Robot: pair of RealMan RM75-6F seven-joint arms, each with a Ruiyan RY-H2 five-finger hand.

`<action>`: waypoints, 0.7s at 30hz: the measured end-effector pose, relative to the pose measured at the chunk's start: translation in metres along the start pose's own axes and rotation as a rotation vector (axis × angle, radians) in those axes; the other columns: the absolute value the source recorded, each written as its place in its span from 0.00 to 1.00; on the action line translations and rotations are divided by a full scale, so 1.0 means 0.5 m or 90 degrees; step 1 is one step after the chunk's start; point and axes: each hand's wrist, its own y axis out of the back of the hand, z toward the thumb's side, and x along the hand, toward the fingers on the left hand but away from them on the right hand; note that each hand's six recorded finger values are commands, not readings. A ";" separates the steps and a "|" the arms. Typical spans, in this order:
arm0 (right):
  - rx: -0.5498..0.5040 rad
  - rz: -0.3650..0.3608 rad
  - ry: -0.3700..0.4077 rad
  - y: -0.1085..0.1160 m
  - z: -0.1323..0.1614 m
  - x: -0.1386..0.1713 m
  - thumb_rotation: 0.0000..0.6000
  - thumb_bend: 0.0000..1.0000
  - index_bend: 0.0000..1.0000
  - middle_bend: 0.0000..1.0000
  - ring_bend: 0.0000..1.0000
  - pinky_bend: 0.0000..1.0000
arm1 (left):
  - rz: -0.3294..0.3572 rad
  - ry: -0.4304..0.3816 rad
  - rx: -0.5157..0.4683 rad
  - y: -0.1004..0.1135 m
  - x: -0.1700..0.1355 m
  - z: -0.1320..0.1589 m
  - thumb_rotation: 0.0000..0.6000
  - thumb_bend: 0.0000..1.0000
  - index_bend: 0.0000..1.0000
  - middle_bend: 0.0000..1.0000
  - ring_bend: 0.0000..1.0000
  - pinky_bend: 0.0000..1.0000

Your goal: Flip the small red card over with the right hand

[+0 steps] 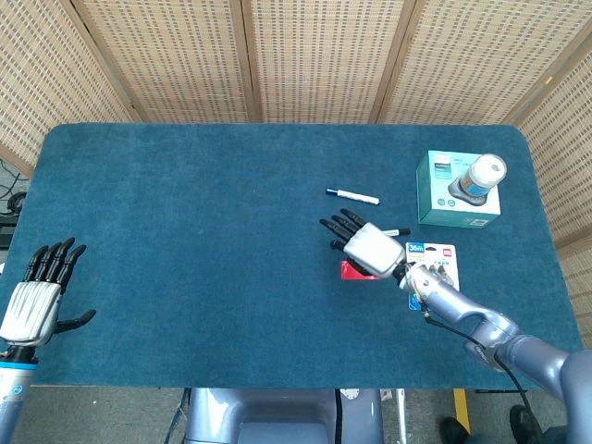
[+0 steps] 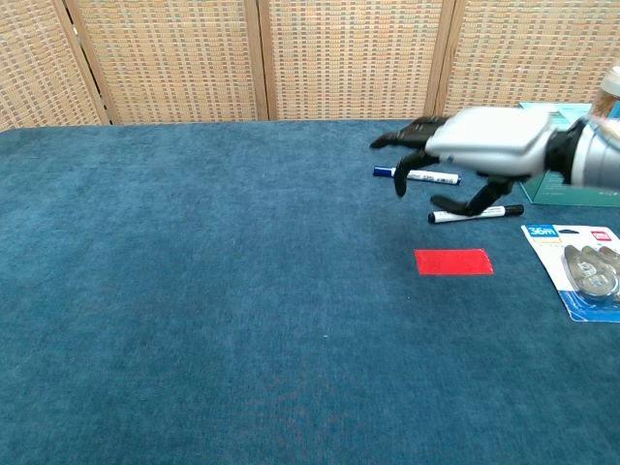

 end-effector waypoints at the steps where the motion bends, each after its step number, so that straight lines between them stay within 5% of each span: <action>1: 0.000 0.008 0.005 -0.008 0.006 -0.004 1.00 0.64 0.32 0.00 0.00 0.00 | -0.001 0.000 0.000 0.000 0.000 0.000 1.00 0.02 0.00 0.00 0.00 0.00; 21: 0.028 0.098 -0.019 -0.091 0.026 -0.048 1.00 0.67 0.35 0.00 0.00 0.00 | -0.007 0.000 -0.003 -0.002 -0.001 0.002 1.00 0.02 0.00 0.00 0.00 0.00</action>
